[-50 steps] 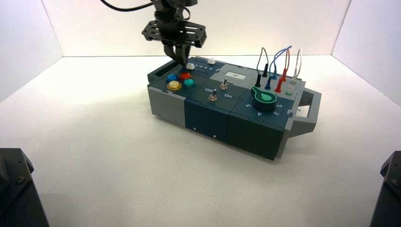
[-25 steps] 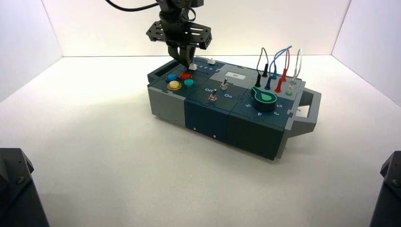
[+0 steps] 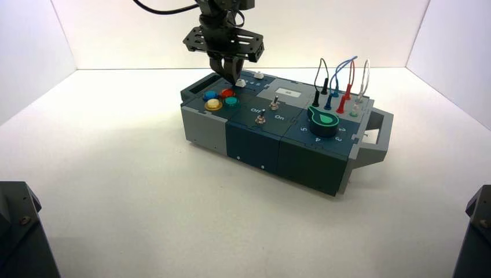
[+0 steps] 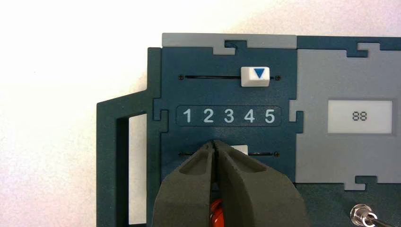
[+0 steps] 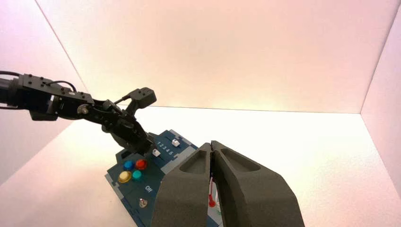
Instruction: Move the bottom slider to position 4.
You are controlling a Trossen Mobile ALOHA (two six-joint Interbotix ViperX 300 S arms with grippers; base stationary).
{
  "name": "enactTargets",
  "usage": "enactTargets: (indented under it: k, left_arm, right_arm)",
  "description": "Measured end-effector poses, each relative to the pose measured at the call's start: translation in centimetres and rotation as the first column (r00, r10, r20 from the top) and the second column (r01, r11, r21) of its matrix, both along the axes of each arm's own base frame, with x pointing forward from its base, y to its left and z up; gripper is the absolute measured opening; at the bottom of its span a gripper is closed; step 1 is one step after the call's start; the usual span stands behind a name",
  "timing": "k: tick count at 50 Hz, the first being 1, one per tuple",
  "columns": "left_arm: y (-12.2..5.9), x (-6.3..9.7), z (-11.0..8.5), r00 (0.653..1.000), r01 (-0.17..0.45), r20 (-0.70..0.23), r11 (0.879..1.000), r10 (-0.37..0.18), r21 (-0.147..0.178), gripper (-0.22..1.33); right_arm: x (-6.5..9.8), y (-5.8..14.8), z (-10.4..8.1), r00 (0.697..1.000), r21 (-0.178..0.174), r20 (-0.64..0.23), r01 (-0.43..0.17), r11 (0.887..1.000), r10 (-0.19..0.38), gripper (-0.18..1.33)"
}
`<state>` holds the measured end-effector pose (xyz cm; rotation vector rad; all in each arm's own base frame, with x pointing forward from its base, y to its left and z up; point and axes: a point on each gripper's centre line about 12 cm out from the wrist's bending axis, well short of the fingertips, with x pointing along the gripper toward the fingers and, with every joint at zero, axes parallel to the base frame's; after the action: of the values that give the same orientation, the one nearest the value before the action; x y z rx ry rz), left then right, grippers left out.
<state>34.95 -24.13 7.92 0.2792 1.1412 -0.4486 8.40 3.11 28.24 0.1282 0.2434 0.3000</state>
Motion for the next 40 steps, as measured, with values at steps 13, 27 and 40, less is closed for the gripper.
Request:
enactTargets:
  k: [13, 27, 40]
  left_arm:
    - [-0.45, -0.26, 0.04, 1.000, 0.011, 0.001, 1.000, -0.011, -0.001, -0.16]
    - [-0.60, -0.39, 0.03, 1.000, 0.015, 0.000, 1.000, -0.015, 0.000, -0.16]
    - [-0.61, -0.39, 0.03, 1.000, 0.014, -0.001, 1.000, -0.014, -0.001, -0.16]
  right_arm:
    - [0.02, 0.00, -0.01, 1.000, 0.000, -0.002, 0.000, 1.000, 0.000, -0.14]
    - [0.00, -0.01, 0.00, 1.000, -0.001, 0.000, 0.001, 1.000, -0.001, -0.14]
    - [0.01, -0.02, 0.00, 1.000, -0.001, 0.000, 0.002, 1.000, -0.002, -0.14]
